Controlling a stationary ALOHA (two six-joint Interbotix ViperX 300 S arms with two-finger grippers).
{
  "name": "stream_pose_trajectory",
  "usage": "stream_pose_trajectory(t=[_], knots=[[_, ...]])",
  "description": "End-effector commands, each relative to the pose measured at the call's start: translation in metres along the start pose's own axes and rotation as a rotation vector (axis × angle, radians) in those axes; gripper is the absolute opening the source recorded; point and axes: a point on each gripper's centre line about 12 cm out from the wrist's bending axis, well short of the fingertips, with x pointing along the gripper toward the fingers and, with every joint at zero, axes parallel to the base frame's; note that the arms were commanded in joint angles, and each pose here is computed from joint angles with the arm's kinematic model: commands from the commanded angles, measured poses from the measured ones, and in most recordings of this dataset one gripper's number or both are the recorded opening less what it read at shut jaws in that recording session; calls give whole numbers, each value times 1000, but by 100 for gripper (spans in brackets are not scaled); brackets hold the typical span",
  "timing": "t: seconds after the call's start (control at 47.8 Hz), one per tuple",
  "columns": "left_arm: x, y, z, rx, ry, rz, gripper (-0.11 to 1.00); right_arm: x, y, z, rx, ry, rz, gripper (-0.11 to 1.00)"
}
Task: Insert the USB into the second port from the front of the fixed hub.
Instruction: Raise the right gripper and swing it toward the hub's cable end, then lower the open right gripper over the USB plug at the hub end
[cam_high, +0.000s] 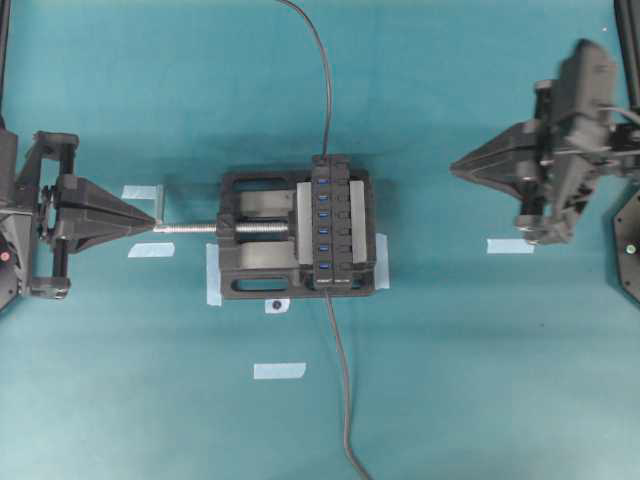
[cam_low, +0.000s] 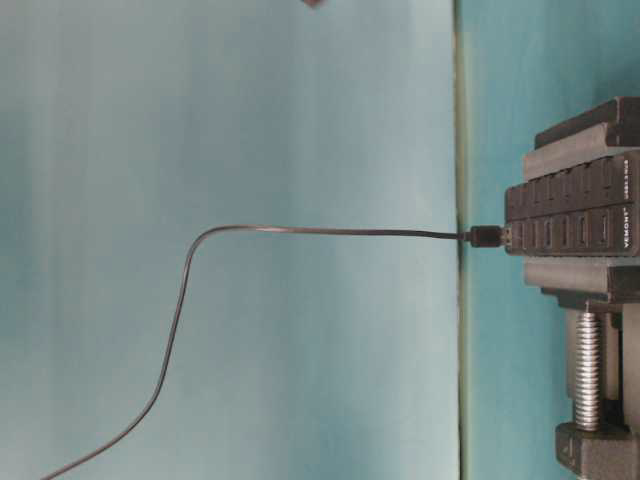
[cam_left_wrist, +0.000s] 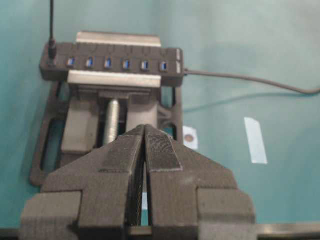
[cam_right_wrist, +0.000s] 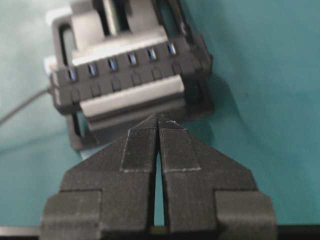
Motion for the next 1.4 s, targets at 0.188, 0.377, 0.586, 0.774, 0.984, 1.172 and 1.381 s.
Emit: stream_pose_trajectory(t=[0.188,0.377,0.586,0.774,0.984,1.172,1.381], knots=[[3,0,7,-1,-6,1,0,15,-4,19,0,33,-28,2],[6,0,5,-2,9,2,0,28,-8,23,1,62,-43,2],[9,0,4,-4,21,3,0,44,-12,26,-8,93,-57,2],[9,1,3,-8,24,6,0,59,-13,29,-40,117,-60,2],[9,2,3,-12,25,10,0,78,-16,37,-71,143,-68,2],[9,2,3,-12,26,9,0,92,-19,42,-93,163,-73,2],[10,2,2,-12,32,9,0,107,-21,44,-108,179,-76,2]])
